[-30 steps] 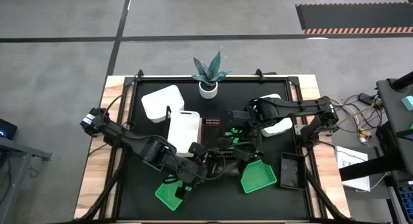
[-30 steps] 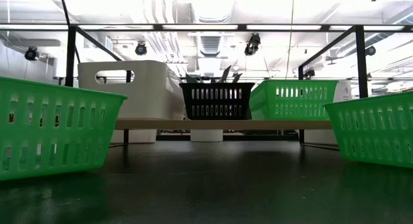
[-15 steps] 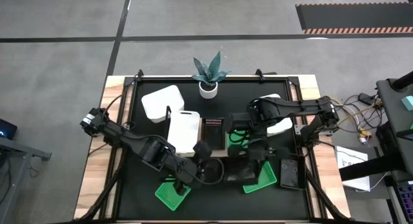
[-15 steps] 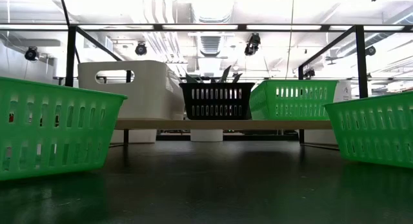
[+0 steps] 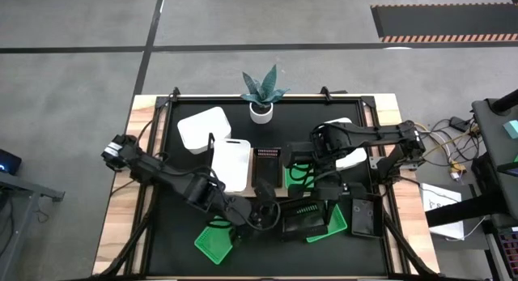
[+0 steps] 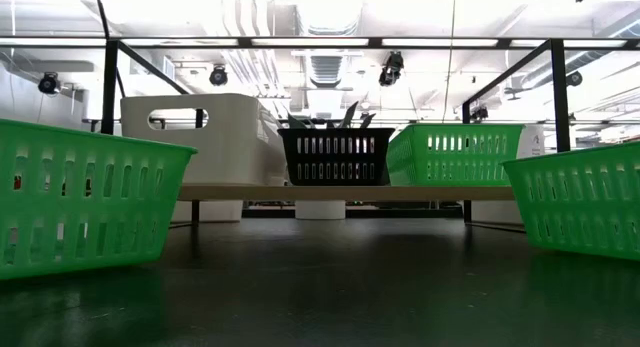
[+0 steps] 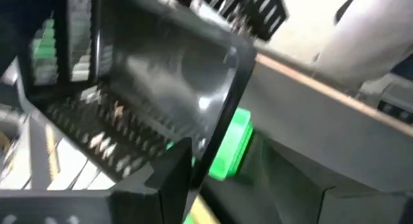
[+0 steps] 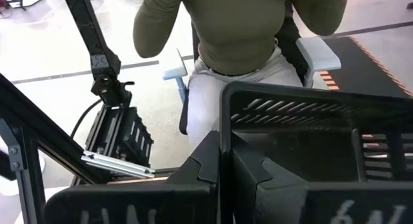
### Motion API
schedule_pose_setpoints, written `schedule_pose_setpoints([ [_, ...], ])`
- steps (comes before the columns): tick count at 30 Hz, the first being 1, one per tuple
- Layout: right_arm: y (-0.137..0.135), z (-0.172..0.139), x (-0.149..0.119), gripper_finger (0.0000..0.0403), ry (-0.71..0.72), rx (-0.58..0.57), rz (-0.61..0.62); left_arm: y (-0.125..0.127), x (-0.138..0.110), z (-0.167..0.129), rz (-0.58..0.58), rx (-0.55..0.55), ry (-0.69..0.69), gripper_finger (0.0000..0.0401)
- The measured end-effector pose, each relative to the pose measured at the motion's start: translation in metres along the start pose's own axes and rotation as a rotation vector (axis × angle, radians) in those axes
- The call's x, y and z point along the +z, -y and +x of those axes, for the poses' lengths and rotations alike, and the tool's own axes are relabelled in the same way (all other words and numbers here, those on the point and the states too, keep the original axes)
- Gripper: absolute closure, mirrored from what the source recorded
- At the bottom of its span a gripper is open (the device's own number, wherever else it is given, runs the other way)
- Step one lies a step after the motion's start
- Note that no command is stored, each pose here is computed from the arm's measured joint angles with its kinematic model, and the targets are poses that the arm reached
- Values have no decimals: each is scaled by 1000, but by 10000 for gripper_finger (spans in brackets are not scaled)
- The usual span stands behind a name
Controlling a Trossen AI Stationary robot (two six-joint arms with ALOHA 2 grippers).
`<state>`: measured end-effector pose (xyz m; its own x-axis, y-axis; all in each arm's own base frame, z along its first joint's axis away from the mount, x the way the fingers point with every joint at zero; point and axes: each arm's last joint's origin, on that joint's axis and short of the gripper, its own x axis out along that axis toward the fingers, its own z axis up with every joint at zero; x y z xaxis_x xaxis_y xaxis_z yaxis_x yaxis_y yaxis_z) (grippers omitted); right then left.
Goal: Stack baskets on shelf by color
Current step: Stack the left black bin on top of the other black bin on the shelf
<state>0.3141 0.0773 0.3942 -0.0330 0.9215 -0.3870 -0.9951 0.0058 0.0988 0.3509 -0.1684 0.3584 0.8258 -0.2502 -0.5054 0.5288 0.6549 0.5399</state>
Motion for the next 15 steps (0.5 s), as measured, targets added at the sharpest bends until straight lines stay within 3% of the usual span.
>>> schedule_pose_setpoints([
  [6,0,0,0,395,1,-1,-4,4,-8,12,38,26,68,255],
  [13,1,0,0,394,-2,-3,-3,1,-15,18,24,54,90,378],
  [15,1,0,0,391,-1,-5,8,1,-15,18,19,55,97,392],
])
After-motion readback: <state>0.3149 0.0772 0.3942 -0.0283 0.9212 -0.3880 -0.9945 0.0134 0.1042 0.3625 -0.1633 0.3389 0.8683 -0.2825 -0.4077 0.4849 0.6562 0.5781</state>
